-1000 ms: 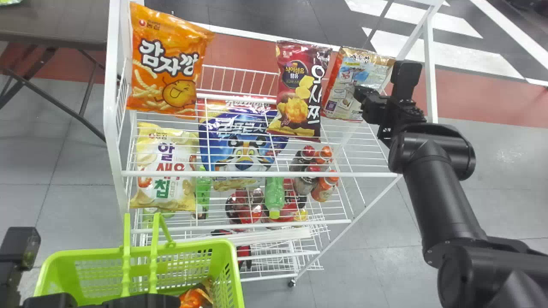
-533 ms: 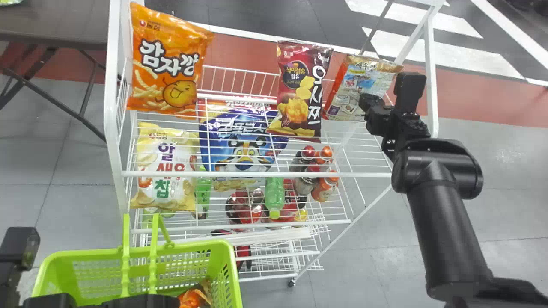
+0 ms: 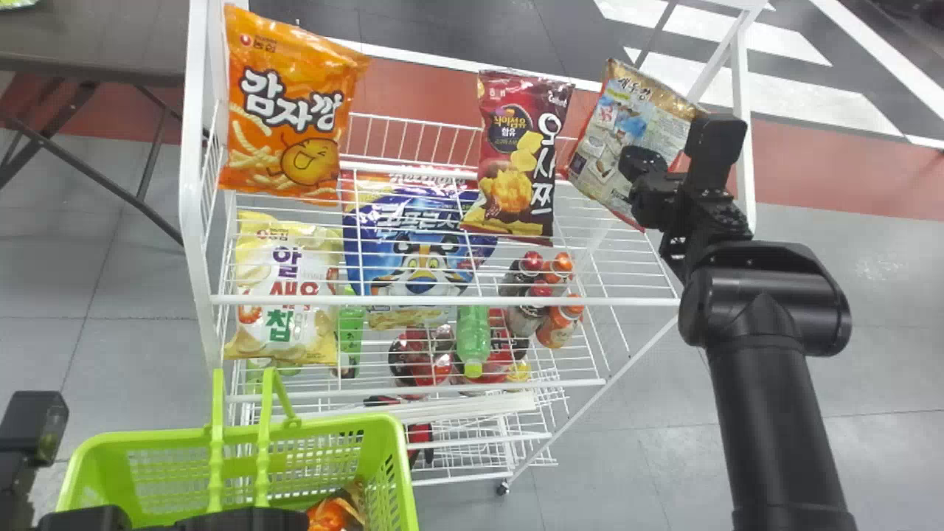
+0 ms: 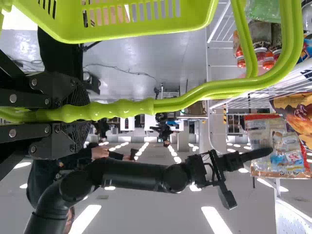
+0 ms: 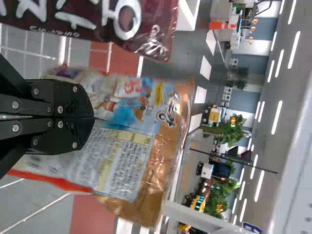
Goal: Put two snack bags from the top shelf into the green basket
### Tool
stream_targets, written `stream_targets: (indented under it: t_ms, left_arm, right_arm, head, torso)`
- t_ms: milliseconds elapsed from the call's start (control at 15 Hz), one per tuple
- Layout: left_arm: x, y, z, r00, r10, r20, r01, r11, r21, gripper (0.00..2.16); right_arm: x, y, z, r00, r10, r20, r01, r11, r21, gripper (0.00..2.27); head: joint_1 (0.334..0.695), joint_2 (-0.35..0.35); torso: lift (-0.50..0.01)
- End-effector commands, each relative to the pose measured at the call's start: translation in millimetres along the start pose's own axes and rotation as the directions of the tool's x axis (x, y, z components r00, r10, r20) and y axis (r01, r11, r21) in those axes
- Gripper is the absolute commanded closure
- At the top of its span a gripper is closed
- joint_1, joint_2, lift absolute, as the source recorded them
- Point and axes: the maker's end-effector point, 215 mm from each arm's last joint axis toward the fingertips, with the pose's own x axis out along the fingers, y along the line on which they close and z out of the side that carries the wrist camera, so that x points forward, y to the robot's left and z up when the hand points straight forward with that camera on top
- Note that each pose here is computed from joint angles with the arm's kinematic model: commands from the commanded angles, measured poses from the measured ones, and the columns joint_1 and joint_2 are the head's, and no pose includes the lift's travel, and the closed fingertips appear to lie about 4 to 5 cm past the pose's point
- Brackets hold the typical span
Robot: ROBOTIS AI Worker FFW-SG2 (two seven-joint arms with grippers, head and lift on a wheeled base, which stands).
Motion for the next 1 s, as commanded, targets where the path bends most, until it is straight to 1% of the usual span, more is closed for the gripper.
stream_targets:
  t_ms: [0,200,400,533,800,933]
  left_arm:
    - [-1,0,-1,1.000,-0.001,-0.001,0.001,1.000,-0.007,2.15]
    - [-1,0,-2,1.000,-0.002,-0.001,0.002,1.000,-0.009,2.15]
    - [-1,0,-2,1.000,-0.002,-0.001,0.002,1.000,-0.009,2.15]
    - [-1,1,-2,1.000,-0.004,0.000,0.004,1.000,-0.013,2.15]
    - [1,1,-3,1.000,-0.008,-0.002,0.007,1.000,-0.017,2.15]
    - [1,1,-4,1.000,-0.010,-0.002,0.010,1.000,-0.021,2.15]
  right_arm:
    - [-13,7,13,1.000,-0.001,0.002,0.001,1.000,-0.009,2.19]
    - [-39,22,22,1.000,0.010,-0.017,-0.010,1.000,-0.007,2.19]
    - [-74,37,32,0.999,0.021,-0.043,-0.022,1.000,-0.008,2.19]
    - [-102,45,30,0.997,0.036,-0.073,-0.036,0.999,-0.006,2.19]
    - [-144,76,28,0.990,0.092,-0.107,-0.093,0.996,-0.010,2.19]
    - [-165,98,18,0.975,0.149,-0.165,-0.148,0.989,0.021,2.19]
  head:
    - [0.695,-0.350]
    - [0.695,-0.350]
    - [0.695,-0.350]
    - [0.695,-0.350]
    - [0.695,-0.350]
    - [0.695,-0.350]
  torso:
    - [-0.001]
    - [-0.001]
    - [-0.001]
    - [-0.001]
    - [-0.001]
    - [-0.001]
